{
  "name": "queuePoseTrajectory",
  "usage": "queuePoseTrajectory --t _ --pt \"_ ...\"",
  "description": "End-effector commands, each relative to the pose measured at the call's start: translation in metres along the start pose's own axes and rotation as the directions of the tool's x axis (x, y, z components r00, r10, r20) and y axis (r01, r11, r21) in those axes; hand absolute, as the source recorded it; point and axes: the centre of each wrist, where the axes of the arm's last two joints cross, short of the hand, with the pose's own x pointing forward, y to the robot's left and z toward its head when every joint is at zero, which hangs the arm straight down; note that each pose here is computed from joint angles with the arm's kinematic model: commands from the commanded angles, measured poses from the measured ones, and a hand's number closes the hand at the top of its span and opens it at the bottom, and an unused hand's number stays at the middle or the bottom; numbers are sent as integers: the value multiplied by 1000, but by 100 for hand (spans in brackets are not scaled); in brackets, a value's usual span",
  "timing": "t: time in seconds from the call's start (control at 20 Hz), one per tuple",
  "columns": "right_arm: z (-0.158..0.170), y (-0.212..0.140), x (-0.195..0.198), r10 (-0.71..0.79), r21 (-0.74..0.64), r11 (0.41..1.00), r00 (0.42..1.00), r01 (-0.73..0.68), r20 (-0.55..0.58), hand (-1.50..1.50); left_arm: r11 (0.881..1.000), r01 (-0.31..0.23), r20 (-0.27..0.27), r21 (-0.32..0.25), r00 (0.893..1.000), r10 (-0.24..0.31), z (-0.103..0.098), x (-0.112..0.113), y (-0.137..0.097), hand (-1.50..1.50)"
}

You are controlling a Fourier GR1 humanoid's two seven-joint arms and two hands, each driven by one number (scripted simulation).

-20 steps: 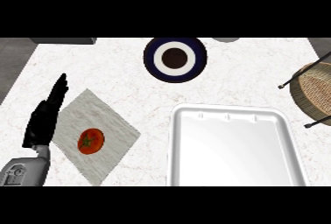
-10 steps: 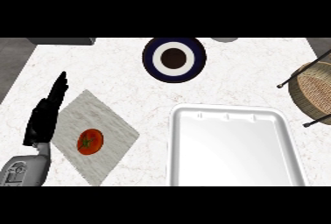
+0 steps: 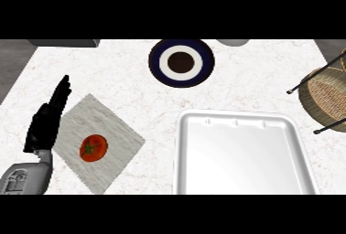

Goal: Pick the croissant from the tray and place it in the tiered basket

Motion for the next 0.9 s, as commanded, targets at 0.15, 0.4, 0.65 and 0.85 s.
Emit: queuePoseTrajectory --t 0.15,0.4,0.65,0.85 --pt "-4 45 -15 -120 92 987 988 129 -102 -150 1000 -3 3 -12 1000 3 -3 -2 15 0" --pt "4 36 -30 -322 -53 946 944 319 -71 -150 1000 -8 -15 -10 1000 7 3 -7 18 0" --pt "13 -1 -43 -389 -187 906 921 380 -10 -150 1000 -4 -18 19 1000 4 -3 1 -3 0" --pt "22 -45 -51 -416 -257 887 906 383 -84 -150 1000 3 -8 -2 1000 -3 7 2 -10 0"
